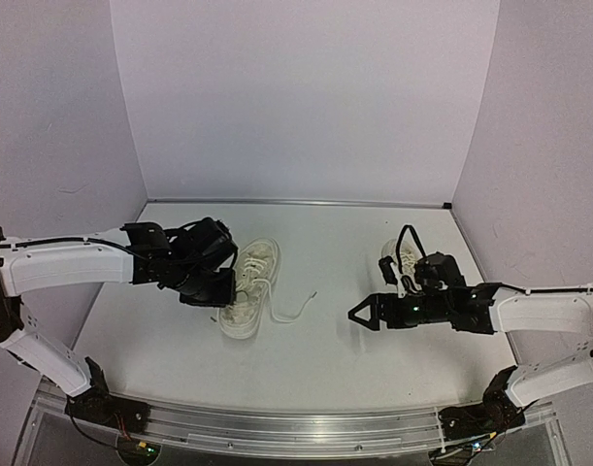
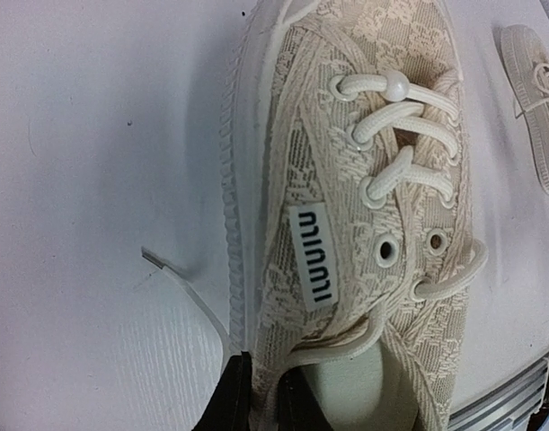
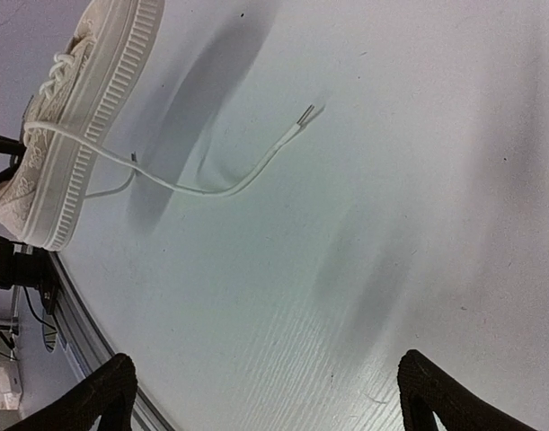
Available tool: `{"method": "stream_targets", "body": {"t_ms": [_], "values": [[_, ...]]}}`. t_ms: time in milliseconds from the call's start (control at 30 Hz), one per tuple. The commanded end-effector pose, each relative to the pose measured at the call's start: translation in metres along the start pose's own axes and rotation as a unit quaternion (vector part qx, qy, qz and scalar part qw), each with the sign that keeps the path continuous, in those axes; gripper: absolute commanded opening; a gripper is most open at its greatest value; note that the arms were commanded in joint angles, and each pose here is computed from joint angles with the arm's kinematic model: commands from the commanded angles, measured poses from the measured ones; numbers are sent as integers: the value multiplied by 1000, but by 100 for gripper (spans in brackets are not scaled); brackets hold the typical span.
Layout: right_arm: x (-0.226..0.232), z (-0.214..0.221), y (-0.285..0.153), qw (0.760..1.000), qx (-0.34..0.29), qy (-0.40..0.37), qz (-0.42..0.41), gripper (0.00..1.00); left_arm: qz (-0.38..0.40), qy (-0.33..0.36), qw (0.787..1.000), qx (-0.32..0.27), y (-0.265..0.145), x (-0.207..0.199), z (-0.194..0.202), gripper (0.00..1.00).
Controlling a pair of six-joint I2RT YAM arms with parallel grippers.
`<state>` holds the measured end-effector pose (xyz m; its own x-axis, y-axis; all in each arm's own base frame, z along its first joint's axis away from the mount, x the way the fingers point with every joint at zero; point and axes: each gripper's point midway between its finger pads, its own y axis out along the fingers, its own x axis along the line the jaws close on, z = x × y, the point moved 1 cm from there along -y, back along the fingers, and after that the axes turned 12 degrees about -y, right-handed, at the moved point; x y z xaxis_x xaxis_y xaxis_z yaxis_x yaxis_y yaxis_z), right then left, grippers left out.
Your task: Tie the shoes
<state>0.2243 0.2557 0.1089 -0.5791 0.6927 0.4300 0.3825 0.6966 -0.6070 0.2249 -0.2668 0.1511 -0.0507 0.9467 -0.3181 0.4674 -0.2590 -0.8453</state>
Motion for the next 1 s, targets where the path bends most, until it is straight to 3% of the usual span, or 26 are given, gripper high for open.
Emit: {"method": "stream_targets", "body": {"t_ms": [0,967], "values": [[11,-8,8,1000,-7,-22,-19,97,39,-27,997,-64,-18,-14,-39,0],[74,-19,145,985,52,-164,-9,93,29,-12,999,-28,-18,12,-51,0]]}}
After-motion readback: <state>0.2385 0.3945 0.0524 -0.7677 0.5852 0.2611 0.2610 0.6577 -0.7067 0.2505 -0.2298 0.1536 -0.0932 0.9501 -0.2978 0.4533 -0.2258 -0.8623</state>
